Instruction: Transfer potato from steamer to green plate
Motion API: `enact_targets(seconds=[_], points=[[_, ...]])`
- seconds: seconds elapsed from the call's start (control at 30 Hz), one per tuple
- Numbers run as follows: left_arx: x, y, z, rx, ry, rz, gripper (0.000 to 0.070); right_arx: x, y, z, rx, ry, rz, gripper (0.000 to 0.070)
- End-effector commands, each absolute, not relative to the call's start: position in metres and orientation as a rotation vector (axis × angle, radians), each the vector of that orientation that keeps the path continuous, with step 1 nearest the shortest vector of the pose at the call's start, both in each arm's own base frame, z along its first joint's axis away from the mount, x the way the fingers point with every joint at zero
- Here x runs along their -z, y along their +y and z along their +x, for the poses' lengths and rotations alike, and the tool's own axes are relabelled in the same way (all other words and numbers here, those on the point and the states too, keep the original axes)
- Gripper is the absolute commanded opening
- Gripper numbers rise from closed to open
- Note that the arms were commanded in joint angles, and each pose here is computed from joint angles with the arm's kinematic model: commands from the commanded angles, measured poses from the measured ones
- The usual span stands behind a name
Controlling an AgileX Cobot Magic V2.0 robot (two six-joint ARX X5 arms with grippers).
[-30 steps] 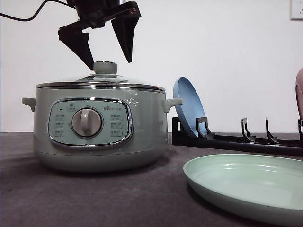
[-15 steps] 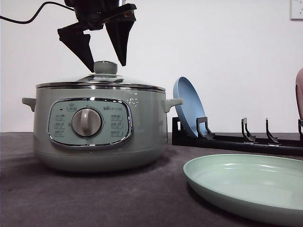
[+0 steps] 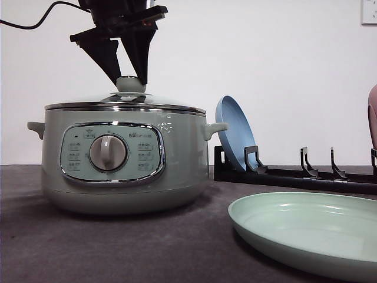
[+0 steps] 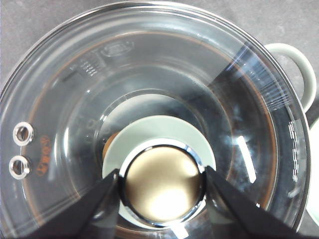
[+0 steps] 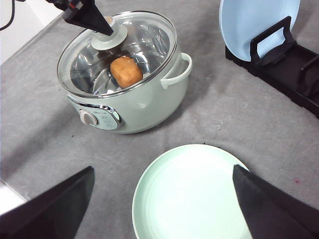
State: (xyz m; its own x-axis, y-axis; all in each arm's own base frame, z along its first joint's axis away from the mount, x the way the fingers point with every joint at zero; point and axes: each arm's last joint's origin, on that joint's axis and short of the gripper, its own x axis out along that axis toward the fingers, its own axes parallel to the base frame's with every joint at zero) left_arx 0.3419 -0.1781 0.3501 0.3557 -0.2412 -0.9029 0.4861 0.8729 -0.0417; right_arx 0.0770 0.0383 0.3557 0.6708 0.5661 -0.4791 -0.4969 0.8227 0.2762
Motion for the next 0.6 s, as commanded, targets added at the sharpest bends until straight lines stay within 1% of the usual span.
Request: enact_targets(seconds=[0.0, 0.3, 0.57], points=[[-0.348, -0.185, 0.346, 0.49, 1.112, 0.248, 0.0009, -0.359, 0.039, 0.077, -0.606, 0.566, 0.123, 0.056], [-0.354, -0.182, 0.347, 0.487, 1.089, 0.24, 0.0, -0.359, 0.039, 0.077, -0.606, 0.566, 0.122, 0.056], [-0.39, -0.178, 0.339, 0.493, 0.993, 0.217, 0.0, -0.359, 0.039, 0.077, -0.606, 0.566, 0.122, 0.056]])
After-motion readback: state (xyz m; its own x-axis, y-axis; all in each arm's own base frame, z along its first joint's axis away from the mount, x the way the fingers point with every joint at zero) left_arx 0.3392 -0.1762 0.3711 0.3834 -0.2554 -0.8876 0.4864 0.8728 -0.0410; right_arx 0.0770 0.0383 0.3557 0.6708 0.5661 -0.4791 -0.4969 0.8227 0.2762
